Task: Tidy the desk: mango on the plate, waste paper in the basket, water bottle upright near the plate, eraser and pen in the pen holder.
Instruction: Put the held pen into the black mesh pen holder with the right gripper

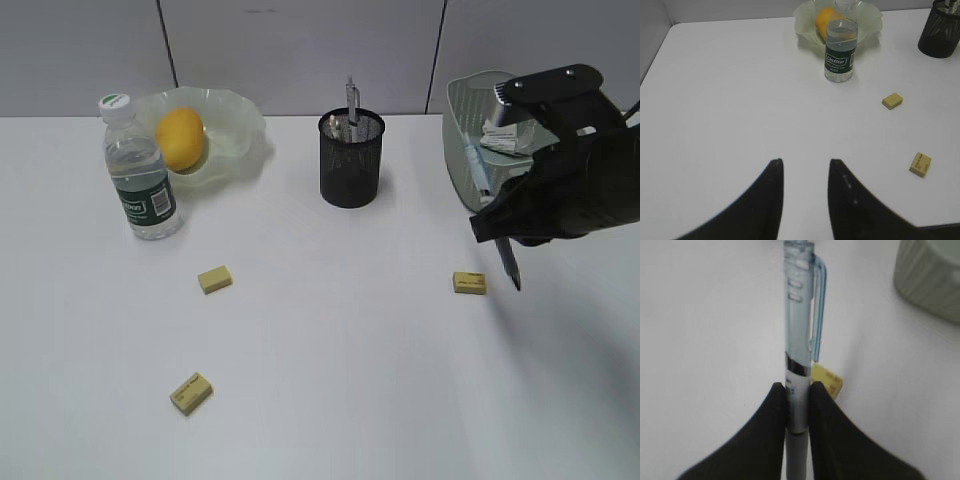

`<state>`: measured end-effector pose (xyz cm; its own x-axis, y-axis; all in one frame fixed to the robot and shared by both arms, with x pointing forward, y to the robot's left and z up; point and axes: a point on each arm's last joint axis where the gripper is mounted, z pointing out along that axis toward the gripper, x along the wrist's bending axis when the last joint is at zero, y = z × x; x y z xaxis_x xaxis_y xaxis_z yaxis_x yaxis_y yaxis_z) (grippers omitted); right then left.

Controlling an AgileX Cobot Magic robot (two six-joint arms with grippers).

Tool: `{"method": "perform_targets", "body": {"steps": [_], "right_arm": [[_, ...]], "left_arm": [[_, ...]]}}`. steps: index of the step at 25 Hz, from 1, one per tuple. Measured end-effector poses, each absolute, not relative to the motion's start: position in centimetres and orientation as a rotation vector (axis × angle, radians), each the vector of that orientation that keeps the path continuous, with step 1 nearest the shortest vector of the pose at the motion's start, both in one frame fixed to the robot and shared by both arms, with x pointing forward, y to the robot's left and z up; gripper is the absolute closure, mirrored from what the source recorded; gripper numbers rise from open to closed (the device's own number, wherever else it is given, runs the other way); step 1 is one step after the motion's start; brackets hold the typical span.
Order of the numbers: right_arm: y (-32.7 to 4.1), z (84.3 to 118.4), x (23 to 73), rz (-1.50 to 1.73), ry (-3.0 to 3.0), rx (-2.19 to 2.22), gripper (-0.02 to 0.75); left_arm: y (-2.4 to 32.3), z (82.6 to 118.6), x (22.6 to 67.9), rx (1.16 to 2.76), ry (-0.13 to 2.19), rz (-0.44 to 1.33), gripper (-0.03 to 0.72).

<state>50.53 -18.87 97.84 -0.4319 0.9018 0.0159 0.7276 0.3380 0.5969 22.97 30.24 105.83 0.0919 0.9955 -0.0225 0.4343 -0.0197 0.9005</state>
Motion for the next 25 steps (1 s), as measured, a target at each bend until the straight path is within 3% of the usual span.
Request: {"method": "perform_targets", "body": {"steps": [13, 25], "right_arm": [[-16.6, 101.1, 53.0, 1.190, 1.834, 1.077, 0.623], [-13.6, 100.0, 58.7, 1.349, 1.695, 1.046, 0.623]], "left_arm": [[30.2, 105.8, 23.0, 1.573, 1.455, 0.889, 0.449], [30.3, 105.8, 23.0, 1.575, 1.458, 0.899, 0.450]]}}
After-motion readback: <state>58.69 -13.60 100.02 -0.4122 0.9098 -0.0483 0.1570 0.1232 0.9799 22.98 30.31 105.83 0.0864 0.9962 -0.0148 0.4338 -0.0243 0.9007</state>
